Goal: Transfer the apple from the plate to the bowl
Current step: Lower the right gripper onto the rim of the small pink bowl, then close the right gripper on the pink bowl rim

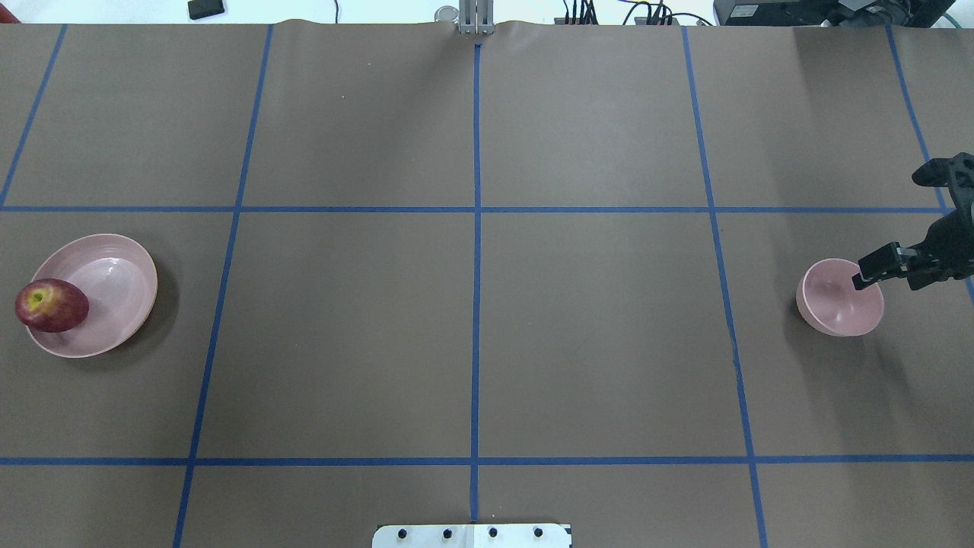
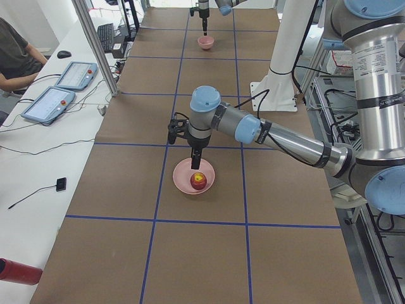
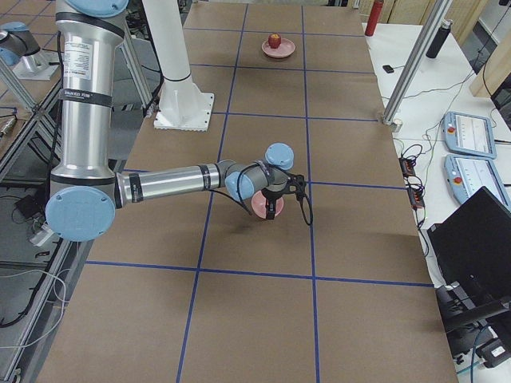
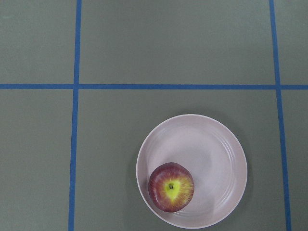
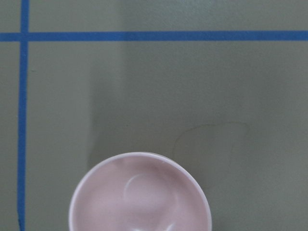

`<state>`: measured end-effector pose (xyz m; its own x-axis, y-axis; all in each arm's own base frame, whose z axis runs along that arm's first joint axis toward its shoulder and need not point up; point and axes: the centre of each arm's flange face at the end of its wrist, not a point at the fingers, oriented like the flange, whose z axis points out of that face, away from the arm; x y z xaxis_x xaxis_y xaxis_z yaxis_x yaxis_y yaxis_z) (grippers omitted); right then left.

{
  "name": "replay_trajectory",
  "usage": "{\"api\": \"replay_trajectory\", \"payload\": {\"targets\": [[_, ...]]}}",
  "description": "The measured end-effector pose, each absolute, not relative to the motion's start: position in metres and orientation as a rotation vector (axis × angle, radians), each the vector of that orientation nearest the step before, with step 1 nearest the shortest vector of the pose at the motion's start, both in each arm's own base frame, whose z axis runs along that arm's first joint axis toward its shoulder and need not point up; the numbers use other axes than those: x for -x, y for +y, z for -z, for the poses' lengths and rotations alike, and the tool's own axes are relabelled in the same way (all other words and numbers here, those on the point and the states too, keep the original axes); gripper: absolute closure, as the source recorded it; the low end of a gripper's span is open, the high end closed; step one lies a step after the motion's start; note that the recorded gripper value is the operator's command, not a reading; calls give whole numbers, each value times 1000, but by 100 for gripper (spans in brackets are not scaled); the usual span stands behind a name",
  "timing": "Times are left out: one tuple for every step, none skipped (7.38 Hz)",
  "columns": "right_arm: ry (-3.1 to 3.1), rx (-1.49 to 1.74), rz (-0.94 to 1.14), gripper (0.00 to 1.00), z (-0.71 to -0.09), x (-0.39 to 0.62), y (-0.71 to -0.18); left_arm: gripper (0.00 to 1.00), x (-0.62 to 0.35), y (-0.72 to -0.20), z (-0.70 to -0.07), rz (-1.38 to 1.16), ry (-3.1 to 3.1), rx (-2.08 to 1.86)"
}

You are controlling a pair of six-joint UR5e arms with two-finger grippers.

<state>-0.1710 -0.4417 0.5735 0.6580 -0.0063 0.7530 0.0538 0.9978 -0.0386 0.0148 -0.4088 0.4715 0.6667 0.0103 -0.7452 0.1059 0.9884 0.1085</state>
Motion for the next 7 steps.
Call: {"api": "replay_trajectory", "payload": {"targets": [[-846, 77, 30, 6, -583, 172, -442, 2, -15, -409, -472, 54, 840, -147], [-840, 90, 27, 5, -591, 175, -444, 2, -15, -409, -471, 55, 841, -146], [-835, 98, 26, 4, -596, 177, -446, 2, -15, -408, -471, 54, 841, -147], [-831, 107, 30, 1, -600, 180, -445, 2, -15, -408, -471, 54, 841, -147], [-828, 116, 39, 1, -603, 187, -445, 2, -15, -408, -471, 54, 842, -148], [-826, 119, 45, 1, -604, 193, -448, 2, -15, -408, -471, 53, 842, -148], [-824, 118, 47, 1, -604, 196, -451, 2, -15, -408, -471, 53, 841, -147]]}}
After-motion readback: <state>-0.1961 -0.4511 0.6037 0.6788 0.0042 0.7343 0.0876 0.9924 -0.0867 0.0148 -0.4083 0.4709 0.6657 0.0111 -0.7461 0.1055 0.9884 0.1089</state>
